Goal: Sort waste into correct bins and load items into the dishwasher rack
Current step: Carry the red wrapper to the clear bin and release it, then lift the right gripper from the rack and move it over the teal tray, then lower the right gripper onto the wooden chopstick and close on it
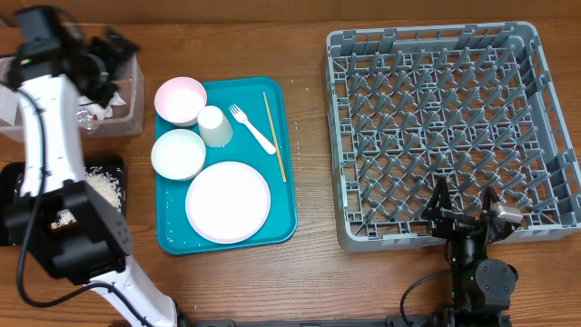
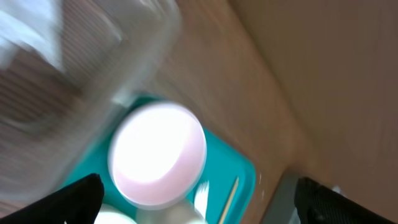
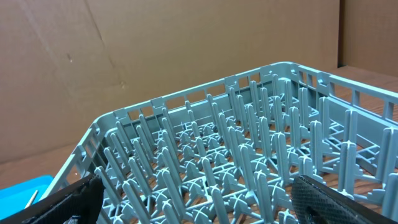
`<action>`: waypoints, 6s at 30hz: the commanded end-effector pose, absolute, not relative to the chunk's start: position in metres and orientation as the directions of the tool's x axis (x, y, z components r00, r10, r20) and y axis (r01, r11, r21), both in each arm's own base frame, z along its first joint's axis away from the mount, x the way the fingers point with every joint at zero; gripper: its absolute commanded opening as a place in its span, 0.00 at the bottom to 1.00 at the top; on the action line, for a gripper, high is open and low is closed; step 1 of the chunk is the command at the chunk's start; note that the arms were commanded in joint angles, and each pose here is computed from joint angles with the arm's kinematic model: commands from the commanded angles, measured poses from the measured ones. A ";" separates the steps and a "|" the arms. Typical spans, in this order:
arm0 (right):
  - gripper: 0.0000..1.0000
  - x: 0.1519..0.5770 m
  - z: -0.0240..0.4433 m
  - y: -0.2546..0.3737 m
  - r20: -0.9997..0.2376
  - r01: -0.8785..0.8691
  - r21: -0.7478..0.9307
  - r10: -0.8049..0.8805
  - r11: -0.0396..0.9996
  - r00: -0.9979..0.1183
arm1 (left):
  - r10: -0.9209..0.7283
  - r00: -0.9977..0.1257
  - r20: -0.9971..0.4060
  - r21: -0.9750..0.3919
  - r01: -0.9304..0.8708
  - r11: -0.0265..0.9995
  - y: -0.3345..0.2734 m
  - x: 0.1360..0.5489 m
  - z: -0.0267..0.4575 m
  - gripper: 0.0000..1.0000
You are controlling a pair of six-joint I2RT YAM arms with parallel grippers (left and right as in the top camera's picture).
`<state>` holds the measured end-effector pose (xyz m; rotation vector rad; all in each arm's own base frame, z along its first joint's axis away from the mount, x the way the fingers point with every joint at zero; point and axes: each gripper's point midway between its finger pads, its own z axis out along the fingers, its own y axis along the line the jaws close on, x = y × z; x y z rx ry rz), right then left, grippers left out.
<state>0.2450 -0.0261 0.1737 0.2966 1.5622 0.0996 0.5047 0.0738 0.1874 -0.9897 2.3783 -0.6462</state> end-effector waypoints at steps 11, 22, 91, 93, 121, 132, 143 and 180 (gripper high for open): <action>1.00 0.245 0.171 -0.028 -0.970 0.135 0.241 0.241 0.961 0.015 | -0.421 -0.828 -0.370 -0.013 -0.448 0.894 -0.011 0.445 0.170 1.00; 1.00 0.245 0.171 -0.028 -0.970 0.135 0.241 0.241 0.961 0.015 | -0.672 -0.589 -0.448 -0.078 -0.723 0.686 0.059 0.411 0.224 1.00; 1.00 0.372 0.418 0.185 -0.886 -0.460 0.339 0.114 0.820 -0.449 | -0.974 -0.133 -0.185 -0.163 -0.973 0.164 0.208 0.319 0.208 1.00; 1.00 0.389 0.393 0.209 -0.869 -0.414 0.298 0.064 0.860 -0.491 | -0.974 -0.133 -0.185 -0.163 -0.973 0.164 0.208 0.319 0.208 1.00; 0.81 0.452 0.103 0.348 -0.644 -0.423 0.088 -0.273 0.902 -0.715 | -0.974 -0.133 -0.185 -0.163 -0.973 0.164 0.208 0.319 0.208 1.00; 0.76 0.455 0.045 0.352 -0.589 -0.393 0.093 -0.268 0.915 -0.763 | -0.974 -0.134 -0.185 -0.163 -0.973 0.165 0.208 0.319 0.208 1.00; 0.76 0.455 0.020 0.351 -0.565 -0.391 0.083 -0.280 0.917 -0.776 | -0.974 -0.133 -0.185 -0.163 -0.973 0.164 0.208 0.319 0.208 1.00; 0.64 0.471 0.009 0.323 -0.537 -0.273 0.119 -0.169 0.955 -0.827 | -0.974 -0.133 -0.185 -0.163 -0.973 0.164 0.208 0.319 0.208 1.00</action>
